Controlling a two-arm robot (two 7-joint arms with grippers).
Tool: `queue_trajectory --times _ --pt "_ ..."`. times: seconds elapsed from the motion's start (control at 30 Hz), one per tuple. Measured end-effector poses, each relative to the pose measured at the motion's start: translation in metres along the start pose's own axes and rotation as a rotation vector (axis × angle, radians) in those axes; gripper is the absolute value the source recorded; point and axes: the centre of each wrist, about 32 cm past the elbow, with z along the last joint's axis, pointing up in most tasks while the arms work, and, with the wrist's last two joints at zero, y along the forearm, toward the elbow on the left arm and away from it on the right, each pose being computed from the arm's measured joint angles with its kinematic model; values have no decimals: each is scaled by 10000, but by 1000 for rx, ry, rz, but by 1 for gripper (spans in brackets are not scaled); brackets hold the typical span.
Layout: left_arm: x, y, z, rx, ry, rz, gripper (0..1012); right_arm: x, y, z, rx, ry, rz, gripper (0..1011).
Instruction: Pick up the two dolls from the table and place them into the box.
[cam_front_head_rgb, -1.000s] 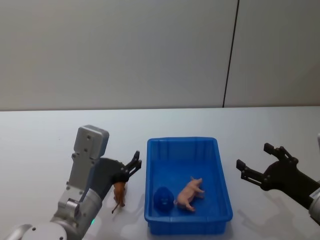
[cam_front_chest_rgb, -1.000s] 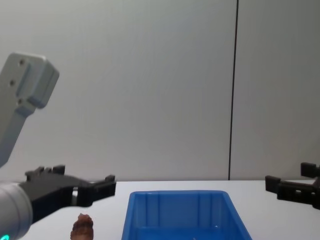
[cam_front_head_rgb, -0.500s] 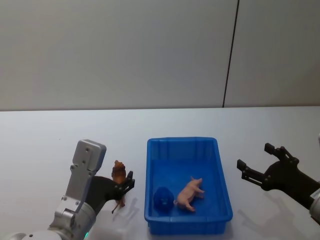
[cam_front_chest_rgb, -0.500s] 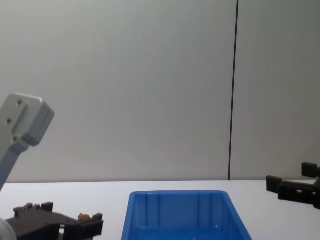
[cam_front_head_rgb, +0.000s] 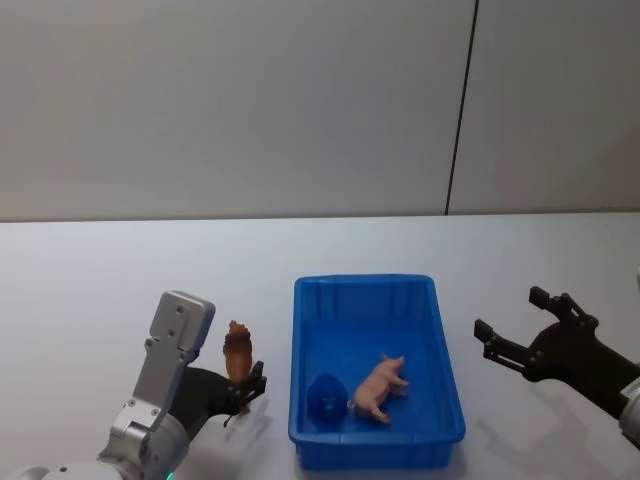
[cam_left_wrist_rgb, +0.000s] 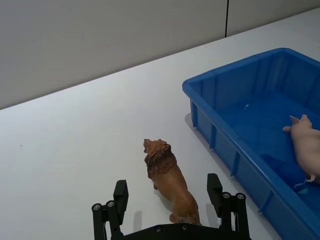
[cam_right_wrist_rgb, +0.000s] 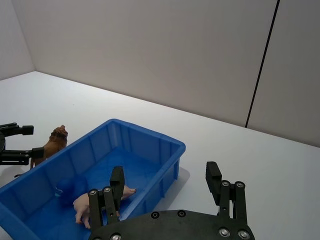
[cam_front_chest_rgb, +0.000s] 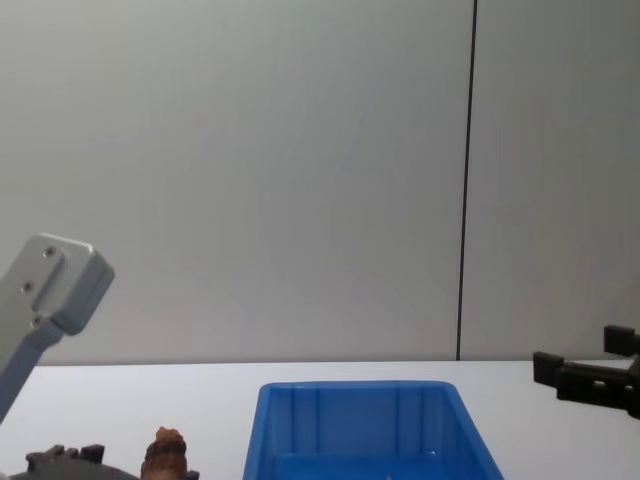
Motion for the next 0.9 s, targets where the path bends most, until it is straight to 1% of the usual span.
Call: queue_trajectory --times 0.17,0.33,0.4,0.53,0.6,0.63,0.67,0.7,0.77,0.8,0.83,0.9 --pt "20 -34 -34 21 -3 -11 1001 0 0 0 0 0 0 1001" --pt "40 -78 -82 45 -3 -25 1001 0 0 0 0 0 0 1001" --pt "44 -84 -89 48 -3 -26 1001 0 0 0 0 0 0 1001" --pt "57 -112 -124 61 -4 -34 935 0 0 0 0 0 0 1001" --pt "66 -122 -143 66 -4 -37 872 0 0 0 0 0 0 1001" --pt "72 -126 -155 67 -4 -39 858 0 0 0 0 0 0 1001" --pt "72 -126 -155 67 -4 -39 808 0 0 0 0 0 0 1001" --pt "74 -128 -161 68 -4 -40 808 0 0 0 0 0 0 1001" --pt "82 -134 -181 69 -4 -44 729 0 0 0 0 0 0 1001" --pt "85 -136 -190 68 -3 -46 729 0 0 0 0 0 0 1001" --pt "88 -138 -197 68 -3 -47 674 0 0 0 0 0 0 1001" --pt "94 -141 -212 67 -1 -49 618 0 0 0 0 0 0 1001"
